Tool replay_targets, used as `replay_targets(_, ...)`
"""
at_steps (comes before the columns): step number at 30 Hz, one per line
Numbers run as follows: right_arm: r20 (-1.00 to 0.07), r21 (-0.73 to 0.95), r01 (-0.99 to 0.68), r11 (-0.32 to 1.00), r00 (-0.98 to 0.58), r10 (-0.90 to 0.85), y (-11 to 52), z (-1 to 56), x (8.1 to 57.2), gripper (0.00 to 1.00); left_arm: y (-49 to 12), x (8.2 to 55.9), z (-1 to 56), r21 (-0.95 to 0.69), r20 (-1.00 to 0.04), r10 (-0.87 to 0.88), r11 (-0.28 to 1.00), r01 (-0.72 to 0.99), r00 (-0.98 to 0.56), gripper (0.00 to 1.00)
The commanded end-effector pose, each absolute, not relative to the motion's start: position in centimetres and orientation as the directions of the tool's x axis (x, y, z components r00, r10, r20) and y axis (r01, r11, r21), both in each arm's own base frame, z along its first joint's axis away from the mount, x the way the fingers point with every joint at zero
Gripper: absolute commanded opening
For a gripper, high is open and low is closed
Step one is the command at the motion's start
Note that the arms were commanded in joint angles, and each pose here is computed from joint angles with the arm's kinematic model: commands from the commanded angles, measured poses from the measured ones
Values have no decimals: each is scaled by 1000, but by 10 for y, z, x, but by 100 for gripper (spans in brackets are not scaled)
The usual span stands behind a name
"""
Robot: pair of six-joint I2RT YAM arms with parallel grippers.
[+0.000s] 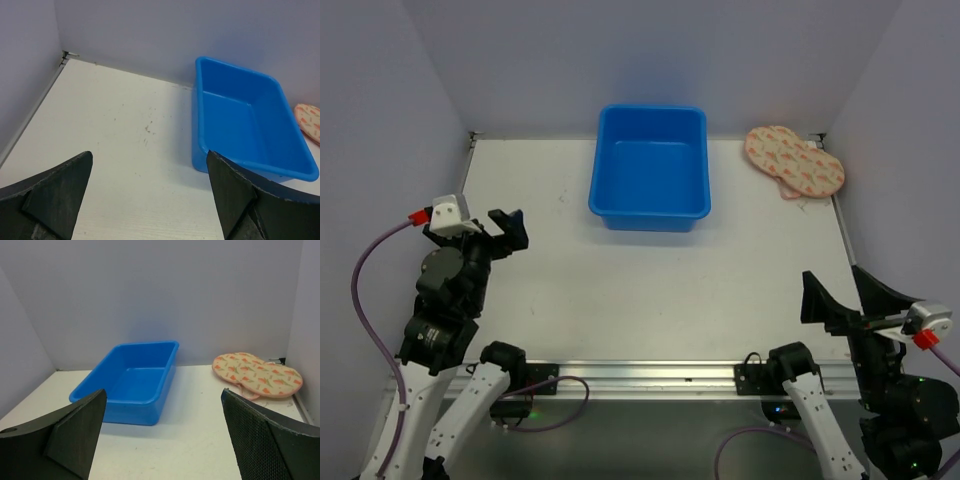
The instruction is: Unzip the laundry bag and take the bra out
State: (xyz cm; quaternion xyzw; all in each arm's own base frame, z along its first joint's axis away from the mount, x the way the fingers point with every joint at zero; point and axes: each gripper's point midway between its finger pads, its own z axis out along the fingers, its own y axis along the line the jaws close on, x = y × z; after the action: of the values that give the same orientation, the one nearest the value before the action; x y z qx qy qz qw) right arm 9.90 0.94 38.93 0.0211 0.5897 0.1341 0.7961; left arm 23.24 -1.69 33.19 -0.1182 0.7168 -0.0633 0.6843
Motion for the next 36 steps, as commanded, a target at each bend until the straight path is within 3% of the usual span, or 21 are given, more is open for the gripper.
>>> replay_targets(1,-946,198,-196,960,219,240,14,388,103,99,-26,241,333,-264,-963,-266,963,-51,-46,100)
replay_targets(7,-974,197,-339,920,36,222,55,368,130,99,-42,257,307,-245,-959,-244,969,-14,-146,100)
replay_targets(9,-939,339,-336,879,-65,338,69,355,146,99,-51,263,292,-244,-953,-238,970,9,-190,100)
replay_targets(13,-862,470,-200,860,-315,398,89,294,206,99,-61,271,266,-244,-939,-229,969,30,-255,100)
replay_targets(17,-798,477,-23,879,-431,422,90,253,258,99,-68,274,243,-260,-922,-235,965,42,-308,100)
replay_targets(23,-777,446,225,867,-383,499,56,236,347,99,-60,272,228,-231,-924,-217,973,10,-315,100)
replay_targets(26,-703,498,336,800,-384,599,39,214,394,99,-59,270,229,-229,-928,-215,973,11,-306,100)
replay_targets(32,-563,613,529,588,-231,794,-26,184,464,99,-57,270,228,-216,-930,-204,976,4,-304,100)
replay_targets(36,-485,644,619,448,-122,866,-63,164,484,99,-58,270,226,-217,-929,-203,976,11,-311,100)
